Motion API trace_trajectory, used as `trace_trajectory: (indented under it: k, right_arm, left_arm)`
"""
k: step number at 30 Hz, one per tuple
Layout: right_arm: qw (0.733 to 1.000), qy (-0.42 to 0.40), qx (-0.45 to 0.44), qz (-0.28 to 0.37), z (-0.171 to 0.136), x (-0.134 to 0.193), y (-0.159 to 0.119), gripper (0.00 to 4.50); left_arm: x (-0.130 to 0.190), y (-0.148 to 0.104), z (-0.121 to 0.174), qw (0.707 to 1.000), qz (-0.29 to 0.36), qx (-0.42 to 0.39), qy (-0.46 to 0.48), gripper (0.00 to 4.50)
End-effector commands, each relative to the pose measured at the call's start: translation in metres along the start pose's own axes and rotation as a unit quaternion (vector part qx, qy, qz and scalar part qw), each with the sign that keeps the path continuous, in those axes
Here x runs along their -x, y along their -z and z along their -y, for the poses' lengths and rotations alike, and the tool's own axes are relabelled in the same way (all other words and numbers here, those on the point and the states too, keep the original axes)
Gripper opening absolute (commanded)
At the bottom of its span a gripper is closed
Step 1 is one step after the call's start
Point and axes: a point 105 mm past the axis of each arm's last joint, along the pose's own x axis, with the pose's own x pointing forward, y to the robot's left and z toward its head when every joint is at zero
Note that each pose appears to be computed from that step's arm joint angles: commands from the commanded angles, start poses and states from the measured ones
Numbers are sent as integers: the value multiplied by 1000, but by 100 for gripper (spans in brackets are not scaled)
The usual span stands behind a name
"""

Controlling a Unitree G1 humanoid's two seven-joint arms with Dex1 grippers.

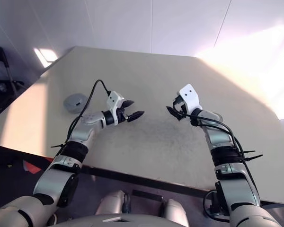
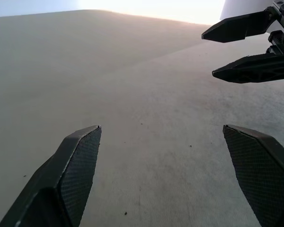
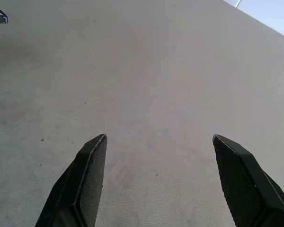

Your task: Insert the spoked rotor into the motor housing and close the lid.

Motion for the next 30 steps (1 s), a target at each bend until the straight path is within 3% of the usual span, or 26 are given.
trace_trajectory:
  k: [1,30]
  right_arm:
    - [999,19,18,33,12,4,-21,401]
    - [999,14,23,38,11,-2,-26,401]
  left_arm:
    - [-5,-19,-1,1000,22,-21,6,434]
    - [-4,-21,-1,999,24,-28,4,434]
